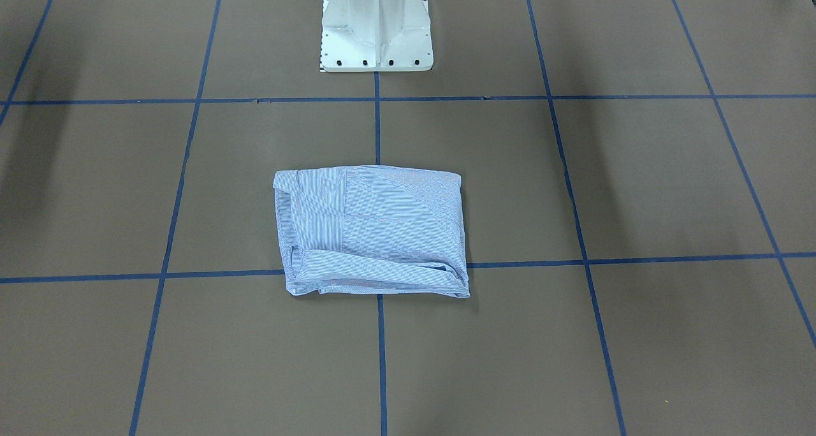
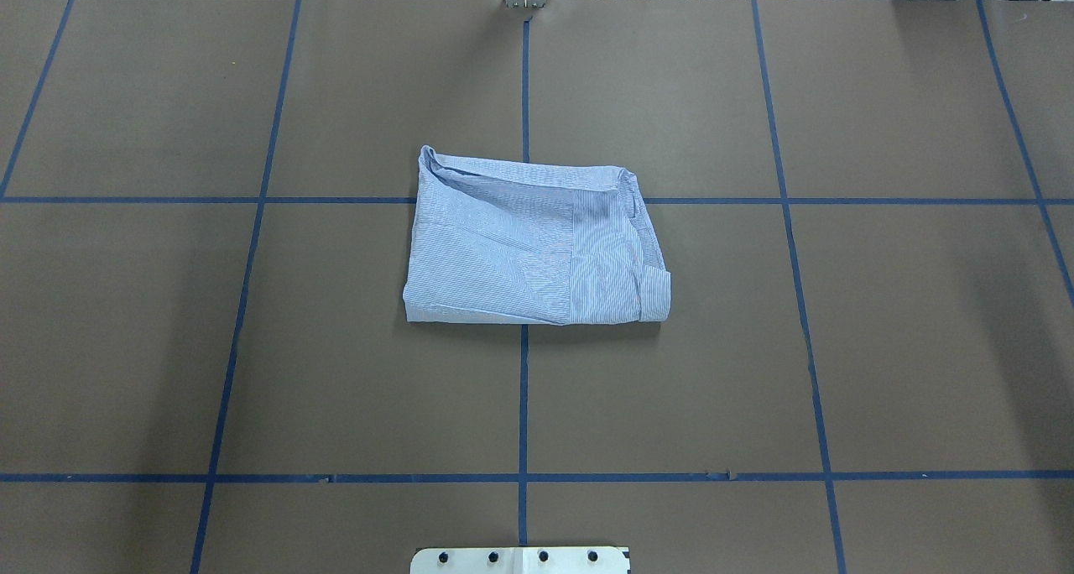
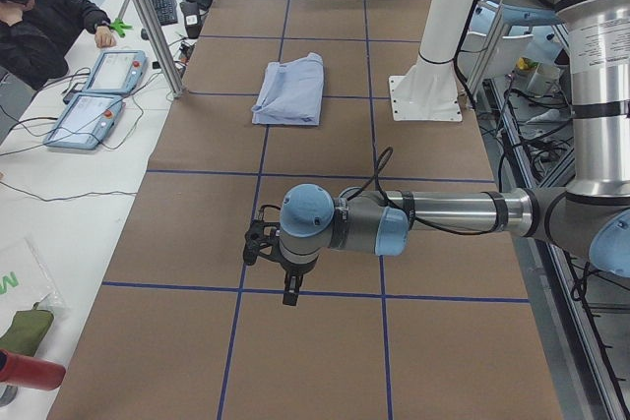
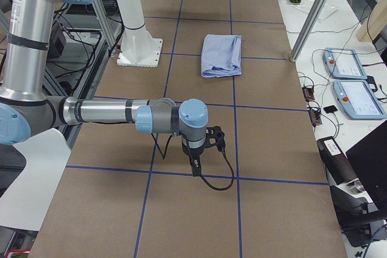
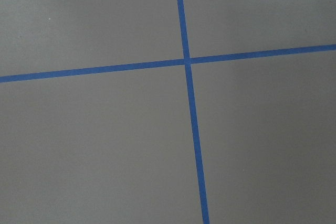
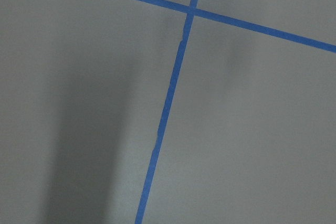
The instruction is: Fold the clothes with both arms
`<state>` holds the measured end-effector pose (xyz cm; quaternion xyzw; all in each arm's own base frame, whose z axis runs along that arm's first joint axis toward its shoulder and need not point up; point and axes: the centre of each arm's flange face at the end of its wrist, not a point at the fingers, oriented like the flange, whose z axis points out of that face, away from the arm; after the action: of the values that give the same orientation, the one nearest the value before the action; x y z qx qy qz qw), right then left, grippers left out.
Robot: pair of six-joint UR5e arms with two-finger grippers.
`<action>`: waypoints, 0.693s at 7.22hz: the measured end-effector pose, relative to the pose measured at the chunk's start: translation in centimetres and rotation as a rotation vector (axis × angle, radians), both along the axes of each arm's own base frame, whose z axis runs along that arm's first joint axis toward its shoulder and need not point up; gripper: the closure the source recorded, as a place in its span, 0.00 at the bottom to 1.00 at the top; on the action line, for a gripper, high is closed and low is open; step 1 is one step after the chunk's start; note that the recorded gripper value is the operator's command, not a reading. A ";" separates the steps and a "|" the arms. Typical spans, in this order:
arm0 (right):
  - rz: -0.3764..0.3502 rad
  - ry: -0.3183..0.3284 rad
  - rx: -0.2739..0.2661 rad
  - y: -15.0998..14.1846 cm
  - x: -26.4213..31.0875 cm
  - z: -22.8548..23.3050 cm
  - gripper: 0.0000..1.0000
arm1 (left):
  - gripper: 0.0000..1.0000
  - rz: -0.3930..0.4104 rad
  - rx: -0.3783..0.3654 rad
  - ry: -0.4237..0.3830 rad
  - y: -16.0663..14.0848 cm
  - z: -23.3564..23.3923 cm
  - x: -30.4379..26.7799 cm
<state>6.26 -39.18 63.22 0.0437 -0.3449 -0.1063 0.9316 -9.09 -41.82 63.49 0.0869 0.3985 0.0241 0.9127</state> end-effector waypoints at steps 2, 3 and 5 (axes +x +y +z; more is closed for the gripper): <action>0.003 0.000 -0.002 0.1 0.0 0.1 0.00 | 0.00 0.001 -0.003 0.000 0.0 0.2 0.0; 0.004 0.000 -0.003 0.1 0.0 0.2 0.00 | 0.00 0.002 -0.006 0.001 0.1 0.5 0.0; 0.004 -0.001 -0.003 0.1 0.0 0.2 0.00 | 0.00 0.002 -0.006 0.001 0.1 0.5 0.0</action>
<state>6.27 -39.06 63.40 0.0428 -0.3453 -0.1038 0.9318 -9.07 -41.72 63.97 0.0837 0.3991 0.0238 0.9128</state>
